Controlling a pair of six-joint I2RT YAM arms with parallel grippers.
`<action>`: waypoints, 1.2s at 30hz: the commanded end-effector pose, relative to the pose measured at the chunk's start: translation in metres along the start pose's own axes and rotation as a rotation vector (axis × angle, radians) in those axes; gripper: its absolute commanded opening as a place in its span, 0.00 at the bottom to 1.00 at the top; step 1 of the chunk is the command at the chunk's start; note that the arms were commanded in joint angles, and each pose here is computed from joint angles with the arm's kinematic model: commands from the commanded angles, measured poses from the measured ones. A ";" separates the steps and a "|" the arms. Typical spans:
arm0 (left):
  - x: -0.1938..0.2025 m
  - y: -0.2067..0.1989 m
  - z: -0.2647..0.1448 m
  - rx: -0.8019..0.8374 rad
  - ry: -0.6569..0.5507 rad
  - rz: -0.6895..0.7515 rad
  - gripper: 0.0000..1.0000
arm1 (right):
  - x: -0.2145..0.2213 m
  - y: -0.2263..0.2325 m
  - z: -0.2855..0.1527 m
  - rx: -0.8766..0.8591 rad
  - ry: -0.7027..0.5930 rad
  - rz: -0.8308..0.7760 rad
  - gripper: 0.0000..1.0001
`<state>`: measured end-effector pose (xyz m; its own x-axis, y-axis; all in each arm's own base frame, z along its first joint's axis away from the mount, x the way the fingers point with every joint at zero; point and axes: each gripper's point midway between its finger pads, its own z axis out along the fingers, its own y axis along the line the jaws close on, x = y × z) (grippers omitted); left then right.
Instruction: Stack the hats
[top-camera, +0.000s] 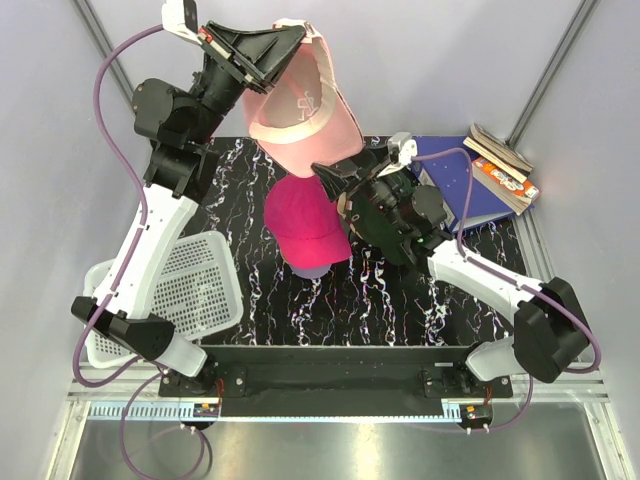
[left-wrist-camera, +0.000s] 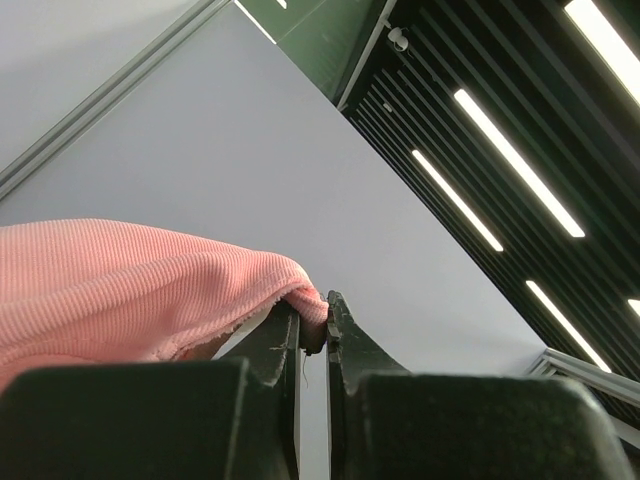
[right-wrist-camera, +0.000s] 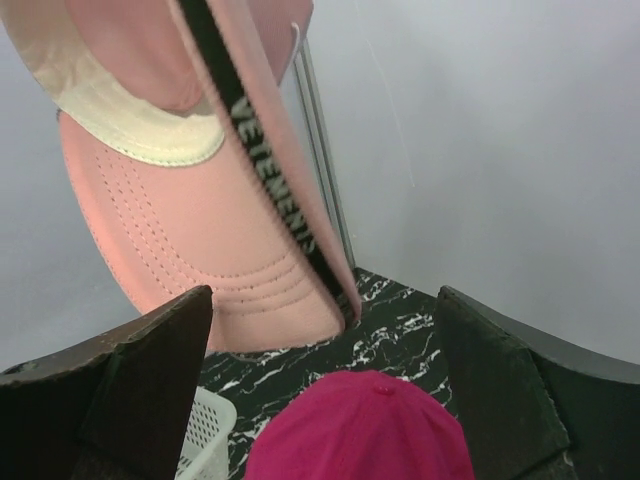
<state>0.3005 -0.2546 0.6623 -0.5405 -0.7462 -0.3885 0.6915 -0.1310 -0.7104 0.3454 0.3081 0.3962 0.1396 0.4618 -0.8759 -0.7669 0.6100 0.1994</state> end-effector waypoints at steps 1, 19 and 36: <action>0.000 -0.041 -0.005 0.107 0.013 0.022 0.00 | -0.060 0.020 0.015 -0.084 -0.174 0.000 0.91; -0.004 0.073 -0.052 -0.164 0.032 0.035 0.00 | -0.071 -0.007 -0.010 0.061 -0.004 -0.338 0.00; 0.006 0.294 -0.119 -0.629 0.301 0.209 0.13 | -0.049 -0.066 -0.023 0.165 0.548 -0.870 0.00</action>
<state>0.4248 -0.2274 0.4206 -0.6058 -0.5568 -0.5683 0.4384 0.3625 -0.8225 0.3696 0.2419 0.4140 0.2984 -0.3493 -0.8882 -0.4748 0.7530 -0.4556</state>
